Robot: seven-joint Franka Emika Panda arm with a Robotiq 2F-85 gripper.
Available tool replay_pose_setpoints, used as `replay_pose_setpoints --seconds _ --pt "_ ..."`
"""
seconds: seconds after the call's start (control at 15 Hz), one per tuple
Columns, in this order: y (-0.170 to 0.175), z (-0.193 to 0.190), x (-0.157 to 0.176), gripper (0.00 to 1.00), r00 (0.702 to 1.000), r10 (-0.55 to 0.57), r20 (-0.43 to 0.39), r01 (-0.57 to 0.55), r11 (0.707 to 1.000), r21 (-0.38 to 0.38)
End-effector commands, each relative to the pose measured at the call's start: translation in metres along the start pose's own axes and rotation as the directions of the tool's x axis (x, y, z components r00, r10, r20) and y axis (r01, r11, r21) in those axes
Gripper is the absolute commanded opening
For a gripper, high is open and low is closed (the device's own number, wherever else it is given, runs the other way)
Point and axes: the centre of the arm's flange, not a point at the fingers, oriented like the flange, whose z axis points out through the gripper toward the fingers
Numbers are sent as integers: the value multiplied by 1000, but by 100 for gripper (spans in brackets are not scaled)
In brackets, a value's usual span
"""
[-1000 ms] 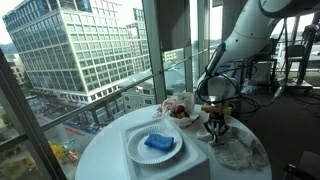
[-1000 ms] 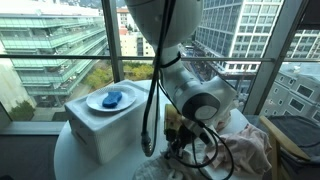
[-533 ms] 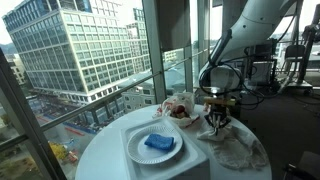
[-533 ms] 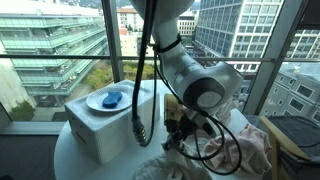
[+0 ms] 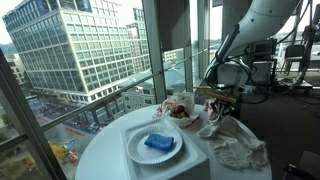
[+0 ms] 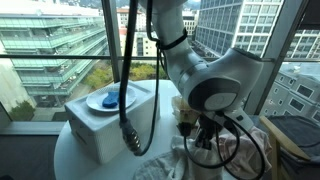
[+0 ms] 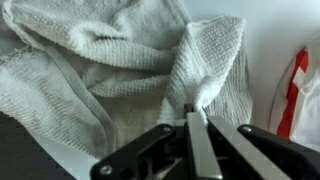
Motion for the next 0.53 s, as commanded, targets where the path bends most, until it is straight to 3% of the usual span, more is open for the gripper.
replay_pose_setpoints --seconds 0.0,0.2,0.47 --pt "3 -6 19 1 982 121 -146 -110 991 81" --pt "11 -8 37 1 941 225 -252 -196 971 135" --pt "26 6 60 1 852 343 -395 -299 939 169"
